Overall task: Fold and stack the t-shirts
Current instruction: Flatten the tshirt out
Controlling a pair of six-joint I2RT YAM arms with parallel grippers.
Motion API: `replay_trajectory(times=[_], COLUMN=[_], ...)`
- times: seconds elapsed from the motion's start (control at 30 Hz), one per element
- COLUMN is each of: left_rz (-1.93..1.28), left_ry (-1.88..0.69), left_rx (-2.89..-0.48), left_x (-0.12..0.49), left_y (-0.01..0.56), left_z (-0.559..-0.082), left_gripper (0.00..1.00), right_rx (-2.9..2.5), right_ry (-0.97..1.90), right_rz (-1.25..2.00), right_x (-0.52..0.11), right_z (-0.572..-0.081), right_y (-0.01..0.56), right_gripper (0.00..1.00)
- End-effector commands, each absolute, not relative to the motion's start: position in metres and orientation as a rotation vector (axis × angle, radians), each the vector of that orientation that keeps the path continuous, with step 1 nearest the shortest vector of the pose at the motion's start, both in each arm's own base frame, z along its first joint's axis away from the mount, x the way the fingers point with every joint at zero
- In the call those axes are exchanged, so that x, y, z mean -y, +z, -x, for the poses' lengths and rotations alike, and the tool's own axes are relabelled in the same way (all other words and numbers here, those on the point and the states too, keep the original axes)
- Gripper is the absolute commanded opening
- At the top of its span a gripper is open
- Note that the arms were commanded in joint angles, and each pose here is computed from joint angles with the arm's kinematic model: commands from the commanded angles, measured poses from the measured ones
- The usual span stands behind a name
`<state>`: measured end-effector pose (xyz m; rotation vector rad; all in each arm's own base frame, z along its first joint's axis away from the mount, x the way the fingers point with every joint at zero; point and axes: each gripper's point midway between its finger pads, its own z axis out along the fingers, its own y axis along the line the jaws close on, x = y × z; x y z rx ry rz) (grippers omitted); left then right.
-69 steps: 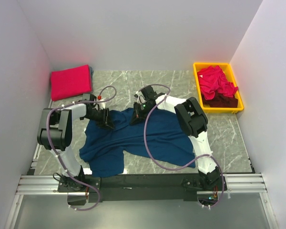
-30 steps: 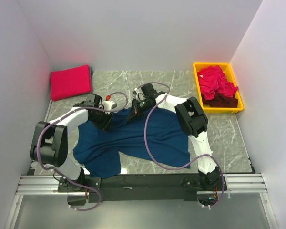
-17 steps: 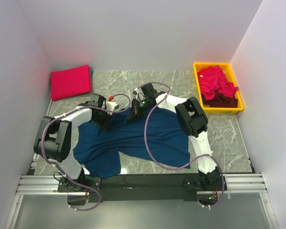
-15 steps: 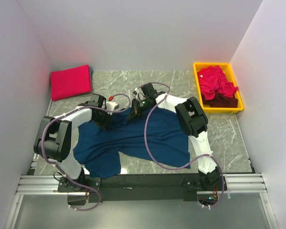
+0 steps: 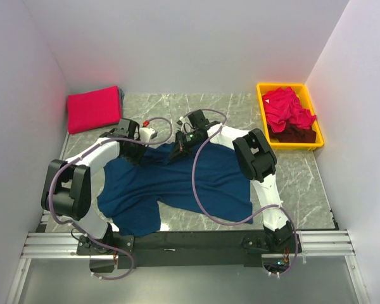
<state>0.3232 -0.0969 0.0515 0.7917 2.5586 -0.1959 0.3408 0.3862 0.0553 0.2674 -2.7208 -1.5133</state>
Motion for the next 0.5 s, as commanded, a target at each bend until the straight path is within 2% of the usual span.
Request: replay_trajectory(times=[0.0,0.27,0.33,0.47], left_rz=[-0.776,-0.784,-0.785,-0.777], left_ry=[-0.168,-0.214,-0.22,-0.221], left_rx=[-2.515,-2.55,-2.548,-2.546], left_x=[0.095,0.1,0.101,0.102], left_y=[0.073,0.061,0.06,0.058], left_z=[-0.335,-0.333,-0.333,-0.336], left_gripper=[0.16,0.34,0.34,0.27], right_rx=[2.746,2.728,2.726,2.722], right_ry=[-1.603,-1.613,-1.614,-1.617], right_rz=[-0.342,-0.328,-0.326,-0.327], right_x=[-0.391,-0.393,-0.394,-0.394], right_z=[-0.356,-0.357,-0.357,-0.357], right_y=[0.08,0.08,0.08,0.08], right_gripper=[0.0,0.0,0.0,0.0])
